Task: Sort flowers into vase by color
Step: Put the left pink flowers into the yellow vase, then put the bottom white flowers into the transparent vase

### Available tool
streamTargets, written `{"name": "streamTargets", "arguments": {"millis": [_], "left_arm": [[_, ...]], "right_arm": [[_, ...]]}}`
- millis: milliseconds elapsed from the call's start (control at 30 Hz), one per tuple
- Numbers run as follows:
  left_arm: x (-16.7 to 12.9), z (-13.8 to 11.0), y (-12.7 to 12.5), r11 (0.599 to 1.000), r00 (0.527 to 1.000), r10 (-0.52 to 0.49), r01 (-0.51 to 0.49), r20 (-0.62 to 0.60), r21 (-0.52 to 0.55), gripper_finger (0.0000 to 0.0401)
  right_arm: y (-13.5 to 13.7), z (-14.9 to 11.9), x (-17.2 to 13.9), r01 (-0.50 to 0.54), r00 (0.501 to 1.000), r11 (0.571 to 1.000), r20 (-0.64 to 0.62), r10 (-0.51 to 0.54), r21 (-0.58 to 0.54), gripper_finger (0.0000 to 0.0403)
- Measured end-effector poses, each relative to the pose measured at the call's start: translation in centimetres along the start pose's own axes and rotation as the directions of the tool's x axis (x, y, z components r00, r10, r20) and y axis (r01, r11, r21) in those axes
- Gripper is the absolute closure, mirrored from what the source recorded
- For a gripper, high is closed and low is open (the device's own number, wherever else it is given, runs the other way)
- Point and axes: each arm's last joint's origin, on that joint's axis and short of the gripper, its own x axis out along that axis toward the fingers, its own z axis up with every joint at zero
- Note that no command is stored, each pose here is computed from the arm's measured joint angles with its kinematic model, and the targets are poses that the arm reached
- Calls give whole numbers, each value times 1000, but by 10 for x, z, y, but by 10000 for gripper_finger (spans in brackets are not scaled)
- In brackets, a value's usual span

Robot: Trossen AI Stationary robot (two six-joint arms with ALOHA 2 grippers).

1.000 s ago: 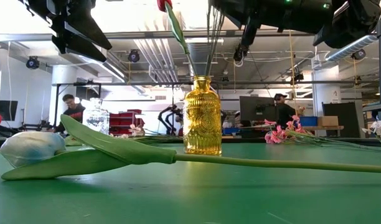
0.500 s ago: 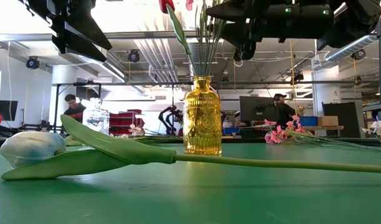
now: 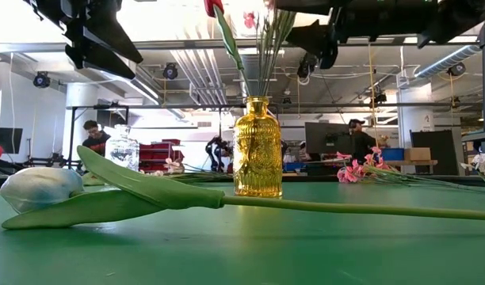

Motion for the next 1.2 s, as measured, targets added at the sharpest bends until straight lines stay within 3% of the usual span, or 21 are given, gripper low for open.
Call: {"name": "streamTargets", "arguments": {"millis": [267,667,1033,1200], "left_arm": [[0,-6,1,994,994,-40,29,-98,-107,115],[-6,-25,17,961,941,55,-141,-333,-240,115],[-12,-36,29,920,875,168,-304,-454,-246,115],[-13,-37,31,913,861,169,-320,-480,-252,115]], "right_arm": [[-1,4,-10,21,996,997,-82,-15,80,126],[-1,0,-13,27,990,989,-140,-7,145,126],[-2,5,-26,50,977,976,-212,-4,213,126],[-4,6,-36,90,961,967,-277,-21,237,126]]}}
